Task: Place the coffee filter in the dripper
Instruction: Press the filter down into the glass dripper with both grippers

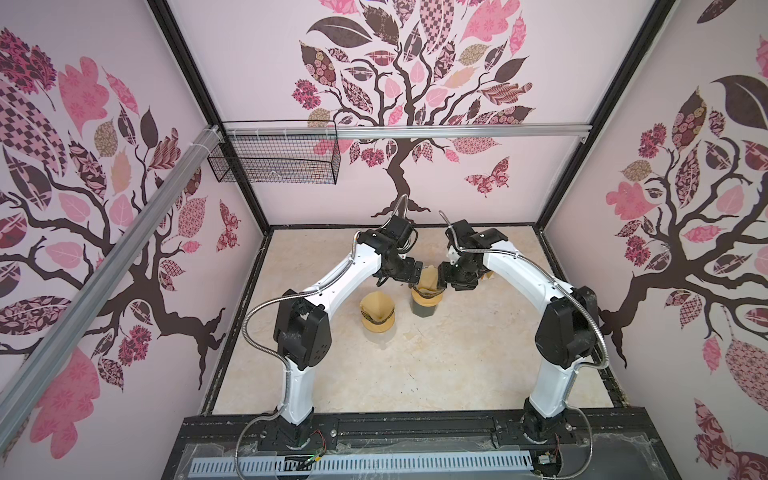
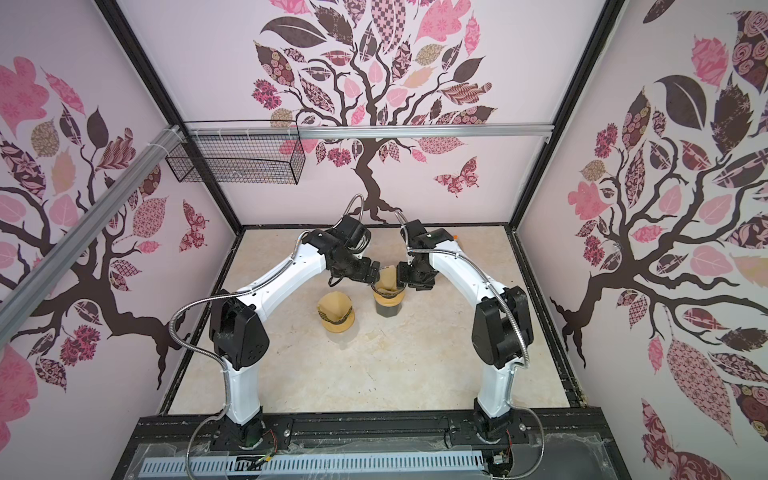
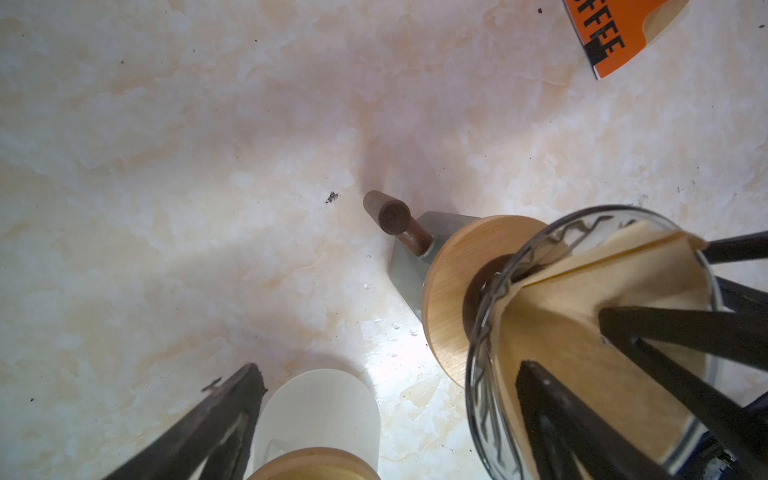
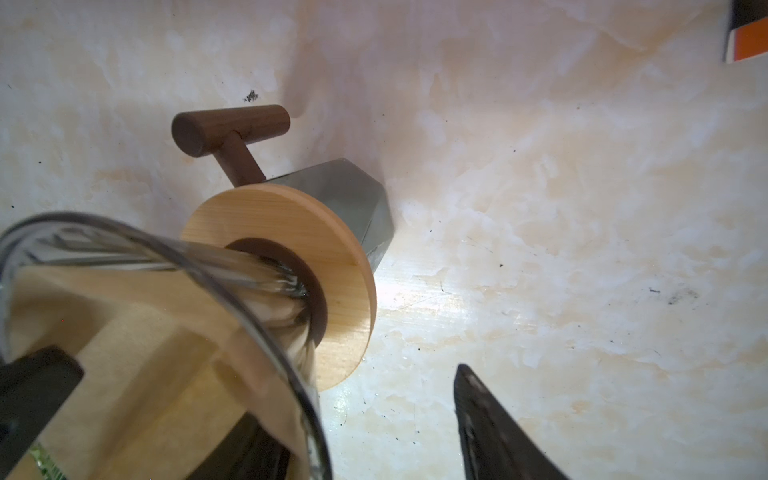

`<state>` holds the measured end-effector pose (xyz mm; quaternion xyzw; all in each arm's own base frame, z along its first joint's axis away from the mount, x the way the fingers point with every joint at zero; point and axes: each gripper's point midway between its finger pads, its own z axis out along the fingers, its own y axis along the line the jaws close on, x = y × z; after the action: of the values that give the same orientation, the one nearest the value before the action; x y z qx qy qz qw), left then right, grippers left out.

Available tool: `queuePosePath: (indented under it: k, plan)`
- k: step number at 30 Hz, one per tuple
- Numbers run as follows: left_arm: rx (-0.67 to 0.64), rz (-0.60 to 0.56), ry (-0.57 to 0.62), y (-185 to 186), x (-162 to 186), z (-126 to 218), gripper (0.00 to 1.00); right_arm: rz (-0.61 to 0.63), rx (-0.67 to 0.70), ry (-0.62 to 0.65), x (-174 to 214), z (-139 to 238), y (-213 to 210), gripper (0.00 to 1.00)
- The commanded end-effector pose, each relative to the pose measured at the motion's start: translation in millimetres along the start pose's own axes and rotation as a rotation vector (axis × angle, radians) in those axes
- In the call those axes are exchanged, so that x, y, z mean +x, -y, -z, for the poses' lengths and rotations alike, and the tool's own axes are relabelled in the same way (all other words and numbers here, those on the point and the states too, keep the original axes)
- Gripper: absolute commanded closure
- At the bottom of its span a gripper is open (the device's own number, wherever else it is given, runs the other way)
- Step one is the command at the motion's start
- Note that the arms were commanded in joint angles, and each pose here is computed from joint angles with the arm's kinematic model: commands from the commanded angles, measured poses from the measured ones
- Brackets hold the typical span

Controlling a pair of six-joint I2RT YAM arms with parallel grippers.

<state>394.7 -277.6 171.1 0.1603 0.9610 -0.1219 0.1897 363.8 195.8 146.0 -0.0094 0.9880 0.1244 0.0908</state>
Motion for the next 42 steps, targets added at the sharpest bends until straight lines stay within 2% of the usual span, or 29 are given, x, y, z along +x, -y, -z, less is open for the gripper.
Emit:
queuePosePath:
  k: [1, 14, 22, 32, 37, 42]
  plan:
    - [-0.004, 0.012, 0.026, -1.7, -11.2, 3.2, 0.02, 0.022, -0.010, 0.064, -2.3, 24.7, -2.6, 0.38]
    - [0.001, 0.036, 0.007, -7.6, -9.8, -5.4, 0.02, 0.023, -0.004, 0.071, -3.8, 17.0, -0.3, 0.38]
    - [0.052, 0.060, 0.032, -2.8, -16.2, 6.3, 0.02, 0.023, -0.007, 0.071, -3.2, 13.8, 0.0, 0.38]
    - [0.054, 0.034, 0.108, 4.9, -21.7, 45.6, 0.02, 0.028, -0.027, 0.127, -14.0, 37.3, -8.1, 0.38]
    - [0.022, -0.033, 0.096, 16.0, -12.5, 45.8, 0.02, 0.031, -0.039, 0.167, -19.6, 56.0, -12.6, 0.37]
    - [0.017, -0.052, 0.065, 22.5, -7.1, 33.6, 0.02, 0.034, -0.048, 0.182, -21.5, 65.6, -15.6, 0.36]
